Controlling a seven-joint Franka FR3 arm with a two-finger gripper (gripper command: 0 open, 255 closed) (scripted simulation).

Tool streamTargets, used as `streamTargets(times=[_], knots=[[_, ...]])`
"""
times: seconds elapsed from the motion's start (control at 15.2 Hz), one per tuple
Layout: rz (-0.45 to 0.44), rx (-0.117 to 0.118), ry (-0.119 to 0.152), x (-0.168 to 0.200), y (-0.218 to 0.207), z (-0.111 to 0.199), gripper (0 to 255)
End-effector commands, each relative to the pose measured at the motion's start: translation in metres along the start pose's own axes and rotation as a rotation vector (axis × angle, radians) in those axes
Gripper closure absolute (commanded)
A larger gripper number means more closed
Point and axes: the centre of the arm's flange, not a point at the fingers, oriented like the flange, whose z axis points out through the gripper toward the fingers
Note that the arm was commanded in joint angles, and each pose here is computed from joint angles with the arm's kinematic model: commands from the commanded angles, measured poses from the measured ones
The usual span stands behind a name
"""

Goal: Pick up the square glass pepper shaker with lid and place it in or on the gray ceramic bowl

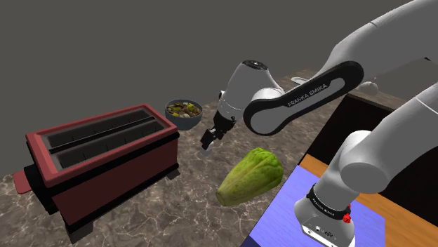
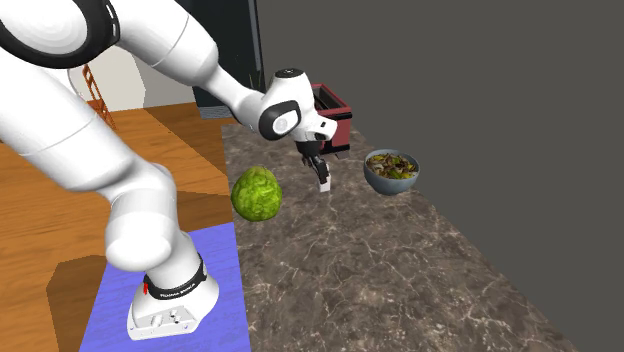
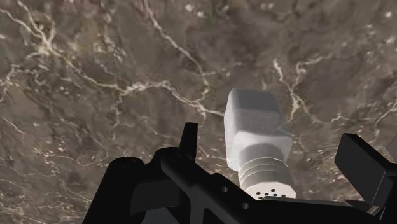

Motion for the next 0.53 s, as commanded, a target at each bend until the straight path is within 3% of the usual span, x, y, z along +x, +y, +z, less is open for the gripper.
streamTargets(times=[0.0, 0.46], knots=[[0.000, 0.001, 0.001, 0.001, 0.000, 0.010, 0], [0.000, 0.001, 0.001, 0.001, 0.000, 0.023, 0]])
